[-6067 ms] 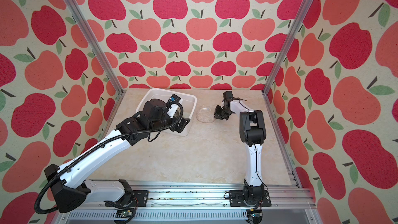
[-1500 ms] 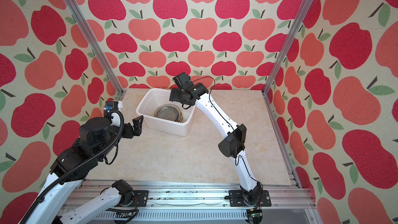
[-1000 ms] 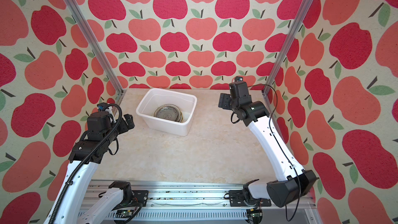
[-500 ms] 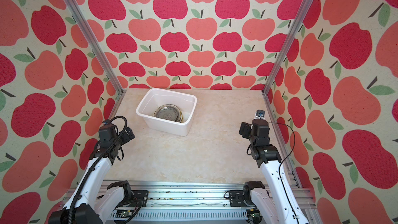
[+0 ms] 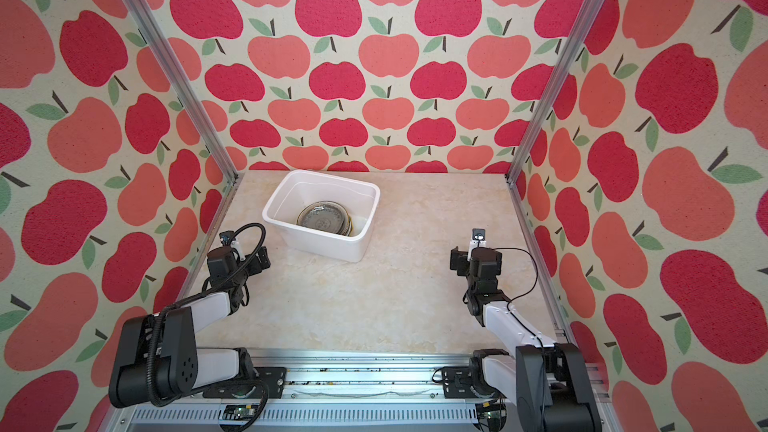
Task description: Place the plates into the plastic bin on the countertop
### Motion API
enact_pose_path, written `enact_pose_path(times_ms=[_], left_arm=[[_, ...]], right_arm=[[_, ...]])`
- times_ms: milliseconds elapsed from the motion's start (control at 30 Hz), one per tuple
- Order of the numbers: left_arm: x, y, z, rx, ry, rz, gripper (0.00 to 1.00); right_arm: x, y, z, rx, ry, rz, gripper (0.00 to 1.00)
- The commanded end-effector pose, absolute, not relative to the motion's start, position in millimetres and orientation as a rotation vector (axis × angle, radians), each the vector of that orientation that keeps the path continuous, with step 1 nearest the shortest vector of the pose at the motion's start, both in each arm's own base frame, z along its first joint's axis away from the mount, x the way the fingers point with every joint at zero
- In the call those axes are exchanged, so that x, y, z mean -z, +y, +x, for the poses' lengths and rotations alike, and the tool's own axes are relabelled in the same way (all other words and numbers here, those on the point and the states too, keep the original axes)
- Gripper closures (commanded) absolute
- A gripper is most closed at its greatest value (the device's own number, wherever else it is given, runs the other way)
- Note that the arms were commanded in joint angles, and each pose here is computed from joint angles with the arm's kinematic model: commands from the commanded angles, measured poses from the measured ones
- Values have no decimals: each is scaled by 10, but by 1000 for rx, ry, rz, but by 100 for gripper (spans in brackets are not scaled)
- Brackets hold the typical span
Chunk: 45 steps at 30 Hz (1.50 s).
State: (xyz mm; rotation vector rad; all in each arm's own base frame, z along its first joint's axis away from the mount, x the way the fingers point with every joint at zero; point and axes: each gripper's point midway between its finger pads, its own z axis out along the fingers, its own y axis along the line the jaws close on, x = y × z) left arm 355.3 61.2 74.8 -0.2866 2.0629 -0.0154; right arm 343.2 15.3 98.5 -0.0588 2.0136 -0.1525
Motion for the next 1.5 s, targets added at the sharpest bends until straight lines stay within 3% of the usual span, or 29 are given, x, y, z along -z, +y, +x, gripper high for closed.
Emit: enact_pose_path(times_ms=[0, 133, 367, 1467], left_arm=[[-1025, 564, 3867, 87, 1928, -191, 1], [-840, 215, 3991, 98, 1964, 10, 1], [-808, 414, 3961, -10, 1923, -106, 1], [-800, 391, 3978, -37, 1935, -92, 1]], right_arm=[[-1246, 212, 3663, 141, 1833, -96, 1], [-1164, 307, 3838, 134, 1853, -187, 1], [-910, 65, 3960, 173, 1897, -55, 1], [-908, 68, 3985, 159, 1888, -64, 0]])
